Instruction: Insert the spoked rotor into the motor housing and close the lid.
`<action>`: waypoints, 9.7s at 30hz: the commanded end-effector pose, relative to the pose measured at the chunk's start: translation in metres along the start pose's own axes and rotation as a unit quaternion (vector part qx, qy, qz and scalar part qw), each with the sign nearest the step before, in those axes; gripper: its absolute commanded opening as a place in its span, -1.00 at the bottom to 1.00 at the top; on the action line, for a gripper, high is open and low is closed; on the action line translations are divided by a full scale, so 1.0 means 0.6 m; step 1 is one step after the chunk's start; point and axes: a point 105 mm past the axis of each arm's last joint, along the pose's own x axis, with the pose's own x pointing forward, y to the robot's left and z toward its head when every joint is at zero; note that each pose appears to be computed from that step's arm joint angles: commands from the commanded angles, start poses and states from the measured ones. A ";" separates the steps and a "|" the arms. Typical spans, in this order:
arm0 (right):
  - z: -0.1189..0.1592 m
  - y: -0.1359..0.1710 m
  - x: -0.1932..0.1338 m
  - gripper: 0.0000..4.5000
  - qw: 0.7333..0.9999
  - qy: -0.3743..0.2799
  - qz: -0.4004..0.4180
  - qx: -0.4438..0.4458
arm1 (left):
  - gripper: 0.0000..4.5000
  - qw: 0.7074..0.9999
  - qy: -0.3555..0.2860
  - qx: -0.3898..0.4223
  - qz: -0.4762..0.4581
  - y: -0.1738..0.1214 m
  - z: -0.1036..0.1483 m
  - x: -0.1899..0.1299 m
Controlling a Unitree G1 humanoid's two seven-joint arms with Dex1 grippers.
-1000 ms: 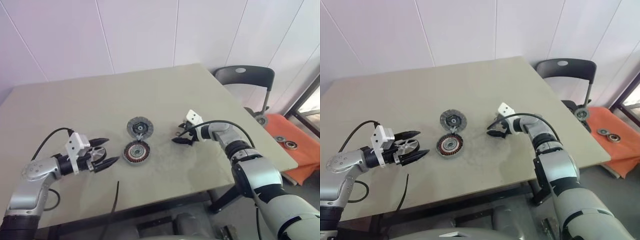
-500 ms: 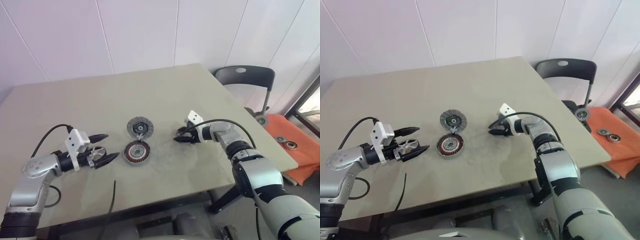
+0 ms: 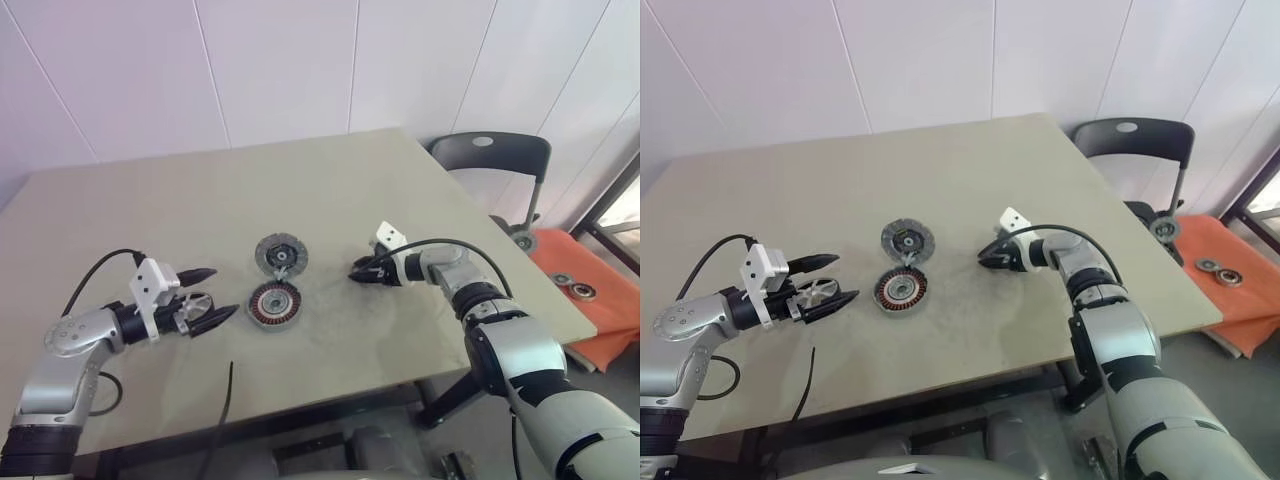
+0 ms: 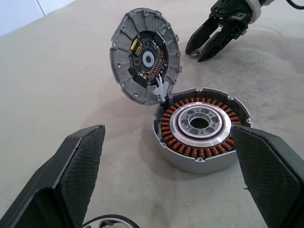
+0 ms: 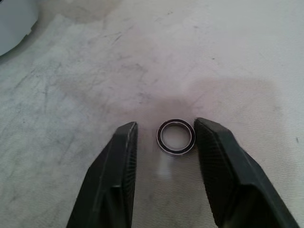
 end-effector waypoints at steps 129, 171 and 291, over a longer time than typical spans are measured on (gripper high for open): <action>0.146 0.210 0.133 -0.71 0.955 -0.042 0.281 -0.089 | 1.00 0.998 0.044 0.046 -0.023 -0.041 -0.010 -0.037; 0.114 0.186 0.129 0.05 0.965 -0.013 0.248 -0.082 | 1.00 0.998 0.041 0.043 -0.022 -0.042 -0.011 -0.032; 0.124 0.175 0.137 -0.99 0.975 -0.059 0.198 -0.078 | 1.00 0.999 0.035 0.032 -0.018 -0.047 -0.023 -0.018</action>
